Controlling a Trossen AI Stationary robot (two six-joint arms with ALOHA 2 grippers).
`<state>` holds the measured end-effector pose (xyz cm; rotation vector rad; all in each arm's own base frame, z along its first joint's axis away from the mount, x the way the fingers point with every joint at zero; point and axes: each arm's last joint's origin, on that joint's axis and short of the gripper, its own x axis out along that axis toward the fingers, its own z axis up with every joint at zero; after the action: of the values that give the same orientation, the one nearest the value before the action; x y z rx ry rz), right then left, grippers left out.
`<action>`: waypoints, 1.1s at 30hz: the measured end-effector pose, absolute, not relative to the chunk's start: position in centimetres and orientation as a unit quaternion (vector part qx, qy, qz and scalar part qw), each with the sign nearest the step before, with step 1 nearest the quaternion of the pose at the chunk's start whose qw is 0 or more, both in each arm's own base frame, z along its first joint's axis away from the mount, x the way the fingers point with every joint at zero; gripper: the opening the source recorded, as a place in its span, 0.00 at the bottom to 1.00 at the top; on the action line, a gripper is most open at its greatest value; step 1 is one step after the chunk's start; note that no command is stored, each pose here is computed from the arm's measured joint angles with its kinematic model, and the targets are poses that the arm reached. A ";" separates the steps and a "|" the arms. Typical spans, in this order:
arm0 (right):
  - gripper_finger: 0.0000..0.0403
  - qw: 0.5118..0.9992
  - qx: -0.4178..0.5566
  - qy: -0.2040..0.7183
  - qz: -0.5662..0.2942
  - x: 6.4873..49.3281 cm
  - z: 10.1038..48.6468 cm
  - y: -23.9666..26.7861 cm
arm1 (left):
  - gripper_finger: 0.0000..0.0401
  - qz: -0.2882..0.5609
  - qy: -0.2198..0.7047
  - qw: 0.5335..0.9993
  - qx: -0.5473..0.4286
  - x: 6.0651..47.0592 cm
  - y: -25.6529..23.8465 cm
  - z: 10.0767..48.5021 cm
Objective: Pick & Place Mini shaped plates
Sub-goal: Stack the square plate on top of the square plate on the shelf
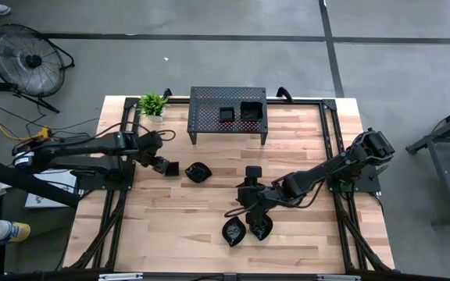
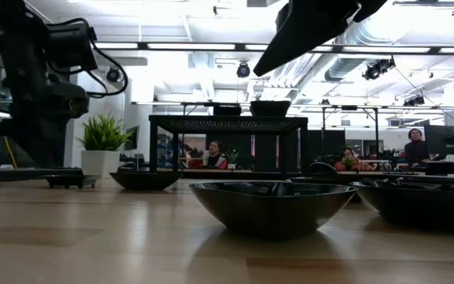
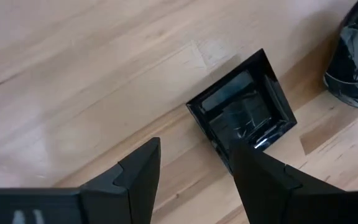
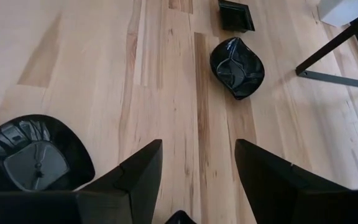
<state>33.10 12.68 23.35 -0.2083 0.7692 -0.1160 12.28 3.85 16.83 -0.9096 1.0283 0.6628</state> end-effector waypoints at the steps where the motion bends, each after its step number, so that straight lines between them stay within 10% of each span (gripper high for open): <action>1: 0.49 0.920 -0.101 0.374 -0.056 33.1 23.3 12.7 | 0.47 0.301 0.464 0.723 -0.415 12.3 3.8 16.7; 33: 0.49 0.915 -0.098 0.386 -0.058 32.7 22.9 12.8 | 0.47 0.311 0.453 0.724 -0.418 14.0 3.8 14.2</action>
<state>32.71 12.84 22.87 -0.2017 0.7947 -0.1192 14.04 3.83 14.24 -0.9217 0.9992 0.6867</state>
